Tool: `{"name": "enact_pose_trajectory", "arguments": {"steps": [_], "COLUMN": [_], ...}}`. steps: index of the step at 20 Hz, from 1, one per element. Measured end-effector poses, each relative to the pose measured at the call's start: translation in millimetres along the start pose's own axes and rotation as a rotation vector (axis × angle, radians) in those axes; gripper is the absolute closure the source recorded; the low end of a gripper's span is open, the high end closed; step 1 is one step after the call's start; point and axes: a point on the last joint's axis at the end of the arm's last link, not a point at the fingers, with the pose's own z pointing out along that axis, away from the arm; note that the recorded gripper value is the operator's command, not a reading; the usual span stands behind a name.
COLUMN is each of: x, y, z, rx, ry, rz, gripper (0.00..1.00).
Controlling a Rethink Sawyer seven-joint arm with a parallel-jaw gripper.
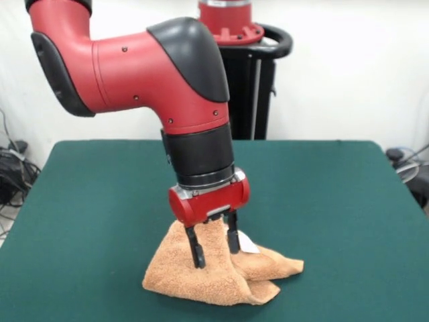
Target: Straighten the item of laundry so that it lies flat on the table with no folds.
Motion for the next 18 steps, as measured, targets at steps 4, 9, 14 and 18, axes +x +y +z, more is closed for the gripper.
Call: {"name": "enact_pose_trajectory", "arguments": {"steps": [4,9,14,18], "x": [5.5,11.1,16.7,20.2], "y": [6.8,13.8,21.6,24.5], "z": [9.4,19.9,31.6,38.2], "rx": [-0.016,-0.032,-0.049,-0.049], "ry": [0.000,-0.005,-0.012,-0.023], "rz": [0.007,0.016,0.027,0.034], "gripper": [0.00,0.00,0.00,0.00]}}
